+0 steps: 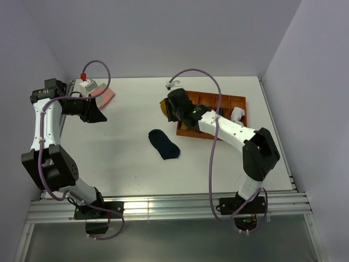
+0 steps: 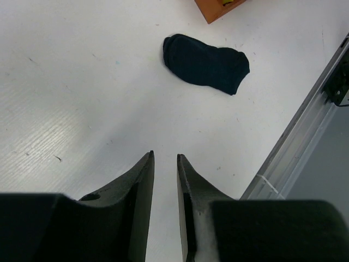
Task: Roll the socks
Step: Pick up the sock at the center of the board, then place the sock in the storage box.
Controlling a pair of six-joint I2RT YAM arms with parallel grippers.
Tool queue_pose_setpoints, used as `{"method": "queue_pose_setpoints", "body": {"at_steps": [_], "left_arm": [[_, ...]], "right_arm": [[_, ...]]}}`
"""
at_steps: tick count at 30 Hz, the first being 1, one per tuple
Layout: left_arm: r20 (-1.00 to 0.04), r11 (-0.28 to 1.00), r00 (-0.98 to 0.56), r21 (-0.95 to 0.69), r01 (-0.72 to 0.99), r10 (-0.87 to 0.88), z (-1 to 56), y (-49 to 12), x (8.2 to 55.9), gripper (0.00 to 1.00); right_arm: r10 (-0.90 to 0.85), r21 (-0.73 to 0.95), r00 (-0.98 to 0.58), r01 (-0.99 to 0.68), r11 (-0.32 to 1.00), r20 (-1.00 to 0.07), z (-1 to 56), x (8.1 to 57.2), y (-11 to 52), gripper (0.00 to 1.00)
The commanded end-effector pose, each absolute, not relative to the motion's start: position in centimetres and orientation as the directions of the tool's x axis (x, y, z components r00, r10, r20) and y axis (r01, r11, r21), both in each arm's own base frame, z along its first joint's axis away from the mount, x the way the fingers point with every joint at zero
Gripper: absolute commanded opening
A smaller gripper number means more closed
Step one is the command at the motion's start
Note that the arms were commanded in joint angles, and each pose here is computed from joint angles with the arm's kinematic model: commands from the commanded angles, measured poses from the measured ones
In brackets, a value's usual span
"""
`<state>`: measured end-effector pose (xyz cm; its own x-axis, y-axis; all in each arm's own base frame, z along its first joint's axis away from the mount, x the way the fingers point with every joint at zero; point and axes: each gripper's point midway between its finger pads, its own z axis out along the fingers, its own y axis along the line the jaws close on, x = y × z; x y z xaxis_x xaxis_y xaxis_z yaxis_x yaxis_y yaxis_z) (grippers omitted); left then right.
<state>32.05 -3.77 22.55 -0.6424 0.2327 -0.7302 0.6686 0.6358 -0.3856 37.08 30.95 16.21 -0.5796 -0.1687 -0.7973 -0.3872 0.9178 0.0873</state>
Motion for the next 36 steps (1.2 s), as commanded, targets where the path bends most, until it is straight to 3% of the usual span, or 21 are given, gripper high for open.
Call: {"method": "queue_pose_setpoints", "body": {"at_steps": [1, 10, 16, 26, 36], "left_arm": [[-0.775, 0.623, -0.597, -0.365, 0.692, 0.209, 24.9, -4.4, 31.6, 0.29], [-0.795, 0.612, -0.572, -0.353, 0.708, 0.203, 25.8, -4.7, 31.4, 0.31], [-0.791, 0.597, -0.577, -0.366, 0.714, 0.205, 25.5, -4.9, 31.3, 0.30], [-0.795, 0.586, -0.570, -0.367, 0.722, 0.205, 25.4, -5.0, 31.2, 0.30], [-0.794, 0.601, -0.571, -0.356, 0.716, 0.210, 25.0, -4.8, 31.3, 0.30]], "right_arm": [[-0.029, 0.092, -0.518, -0.206, 0.974, -0.855, 21.3, 40.9, 25.8, 0.00], [-0.002, -0.072, -0.460, 0.136, 0.988, -0.888, 22.6, 48.5, 15.8, 0.00], [-0.063, -0.200, -0.476, 0.244, 0.949, -0.877, 21.2, 52.6, 13.9, 0.00], [-0.158, -0.320, -0.540, 0.220, 0.922, -0.827, 17.2, 57.8, 14.9, 0.00], [-0.245, -0.367, -0.594, 0.090, 0.926, -0.766, 12.8, 57.3, 16.0, 0.00]]}}
